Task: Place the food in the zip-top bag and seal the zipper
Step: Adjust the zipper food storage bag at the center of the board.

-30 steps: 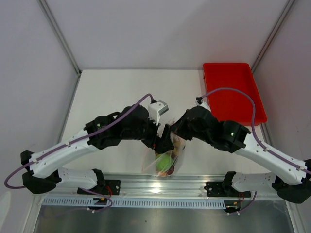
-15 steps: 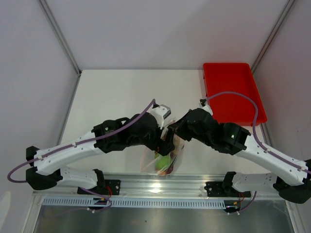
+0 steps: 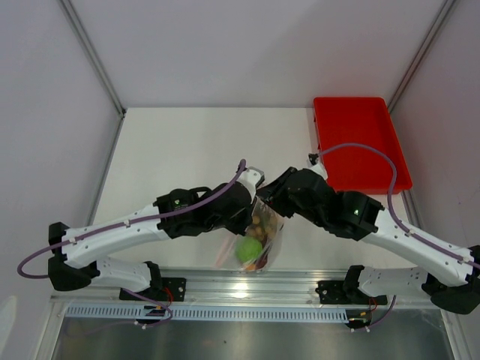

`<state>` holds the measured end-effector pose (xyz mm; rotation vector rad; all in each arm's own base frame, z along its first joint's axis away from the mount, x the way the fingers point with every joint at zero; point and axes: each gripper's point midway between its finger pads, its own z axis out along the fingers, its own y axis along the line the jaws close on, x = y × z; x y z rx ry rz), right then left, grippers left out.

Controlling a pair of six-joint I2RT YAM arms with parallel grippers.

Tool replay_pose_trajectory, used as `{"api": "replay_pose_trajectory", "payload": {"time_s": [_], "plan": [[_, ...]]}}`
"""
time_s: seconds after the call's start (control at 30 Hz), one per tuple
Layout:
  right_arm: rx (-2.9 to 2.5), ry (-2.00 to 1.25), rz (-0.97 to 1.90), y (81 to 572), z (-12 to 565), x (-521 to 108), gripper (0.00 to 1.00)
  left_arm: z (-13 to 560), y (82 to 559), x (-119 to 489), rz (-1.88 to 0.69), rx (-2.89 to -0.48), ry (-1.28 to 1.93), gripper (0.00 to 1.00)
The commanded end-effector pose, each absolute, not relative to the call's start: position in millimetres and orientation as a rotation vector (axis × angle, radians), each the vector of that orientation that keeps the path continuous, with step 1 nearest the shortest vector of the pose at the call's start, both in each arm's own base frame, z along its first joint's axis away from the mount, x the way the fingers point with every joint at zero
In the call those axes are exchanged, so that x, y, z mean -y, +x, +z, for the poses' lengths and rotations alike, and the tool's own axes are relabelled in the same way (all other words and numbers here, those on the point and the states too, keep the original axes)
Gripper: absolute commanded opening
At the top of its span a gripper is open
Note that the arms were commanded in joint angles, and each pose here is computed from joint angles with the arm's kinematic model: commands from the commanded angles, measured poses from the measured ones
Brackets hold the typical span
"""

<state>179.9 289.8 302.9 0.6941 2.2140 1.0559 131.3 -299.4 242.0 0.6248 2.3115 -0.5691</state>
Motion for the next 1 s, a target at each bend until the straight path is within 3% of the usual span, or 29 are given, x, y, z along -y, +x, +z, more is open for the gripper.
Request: {"api": "replay_pose_trajectory", "payload": {"time_s": [0.0, 0.03, 0.07, 0.17, 0.37, 0.43, 0.47, 0.57, 0.83, 0.97], "plan": [[-2.122, 0.601, 1.052, 190, 324, -277, 0.37, 257, 135, 298, -0.603, -2.271, 0.673, 0.00], [-2.135, 0.548, 1.030, 188, 321, -277, 0.46, 257, 135, 297, -0.624, -2.282, 0.671, 0.01], [-2.127, 0.495, 0.981, 193, 321, -262, 0.63, 256, 133, 294, -0.645, -2.280, 0.710, 0.01], [-2.081, 0.386, 0.988, 197, 333, -238, 0.99, 258, 130, 288, -0.765, -2.276, 0.756, 0.00], [-2.000, -0.153, 1.047, 193, 339, -219, 0.99, 280, 117, 288, -1.067, -2.142, 0.897, 0.01], [-1.942, -0.332, 1.047, 191, 334, -222, 0.93, 286, 111, 288, -1.141, -2.098, 0.966, 0.01], [-1.875, -0.450, 1.123, 181, 341, -231, 0.82, 292, 98, 290, -1.234, -2.071, 1.030, 0.01], [-1.770, -0.682, 1.176, 167, 334, -242, 0.76, 302, 81, 289, -1.377, -1.986, 1.126, 0.00], [-1.541, -0.978, 1.251, 142, 327, -252, 0.77, 318, 54, 284, -1.604, -1.855, 1.236, 0.01], [-1.484, -1.066, 1.368, 125, 330, -257, 0.70, 325, 49, 280, -1.631, -1.826, 1.257, 0.01]]}}
